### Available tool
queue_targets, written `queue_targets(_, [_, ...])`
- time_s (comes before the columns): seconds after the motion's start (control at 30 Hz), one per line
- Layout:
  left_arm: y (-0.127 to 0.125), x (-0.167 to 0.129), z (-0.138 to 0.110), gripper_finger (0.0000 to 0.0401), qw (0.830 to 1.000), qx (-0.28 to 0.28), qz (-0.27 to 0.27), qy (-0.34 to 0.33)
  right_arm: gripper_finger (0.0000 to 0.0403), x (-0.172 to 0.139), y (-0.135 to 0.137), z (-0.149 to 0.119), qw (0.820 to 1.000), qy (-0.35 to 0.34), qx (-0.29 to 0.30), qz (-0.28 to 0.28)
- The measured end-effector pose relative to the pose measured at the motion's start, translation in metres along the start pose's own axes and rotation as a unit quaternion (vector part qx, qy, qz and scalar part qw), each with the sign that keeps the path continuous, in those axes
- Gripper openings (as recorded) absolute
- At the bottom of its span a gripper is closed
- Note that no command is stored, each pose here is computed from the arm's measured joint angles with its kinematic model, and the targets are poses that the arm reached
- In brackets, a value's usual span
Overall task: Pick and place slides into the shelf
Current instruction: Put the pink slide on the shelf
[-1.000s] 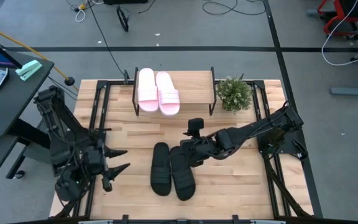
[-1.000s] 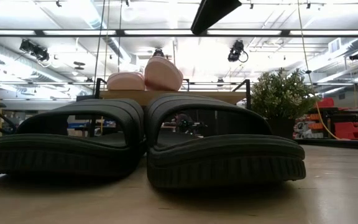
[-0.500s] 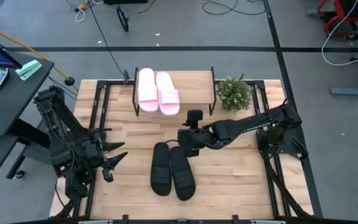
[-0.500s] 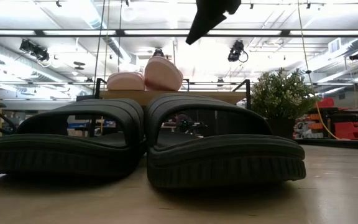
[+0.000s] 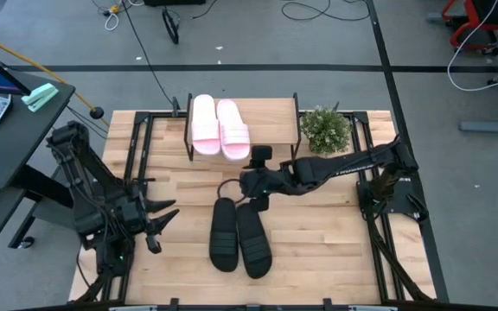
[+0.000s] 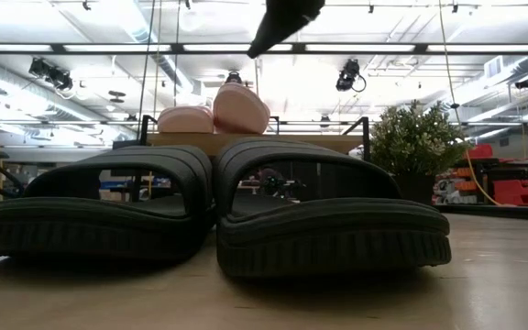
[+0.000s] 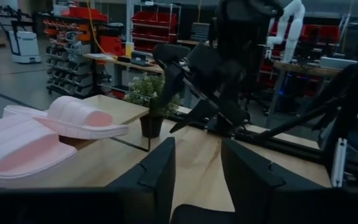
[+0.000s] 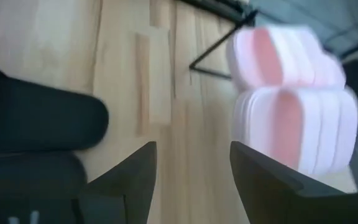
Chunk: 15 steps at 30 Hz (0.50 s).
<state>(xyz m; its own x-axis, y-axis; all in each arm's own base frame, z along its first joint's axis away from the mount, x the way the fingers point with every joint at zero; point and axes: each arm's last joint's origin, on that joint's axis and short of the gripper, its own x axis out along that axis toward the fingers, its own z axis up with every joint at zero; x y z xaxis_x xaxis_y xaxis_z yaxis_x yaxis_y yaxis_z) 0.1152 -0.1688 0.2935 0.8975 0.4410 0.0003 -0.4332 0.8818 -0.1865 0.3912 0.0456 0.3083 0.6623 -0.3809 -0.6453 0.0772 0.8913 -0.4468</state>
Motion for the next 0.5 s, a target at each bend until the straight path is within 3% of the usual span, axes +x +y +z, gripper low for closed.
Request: queue_targets(0.5, [0.001, 0.009, 0.000, 0.0104, 1.000, -0.008, 0.021, -0.004, 0.0209, 0.044, -0.027, -0.005, 0.996, 0.007, -0.088, -0.025])
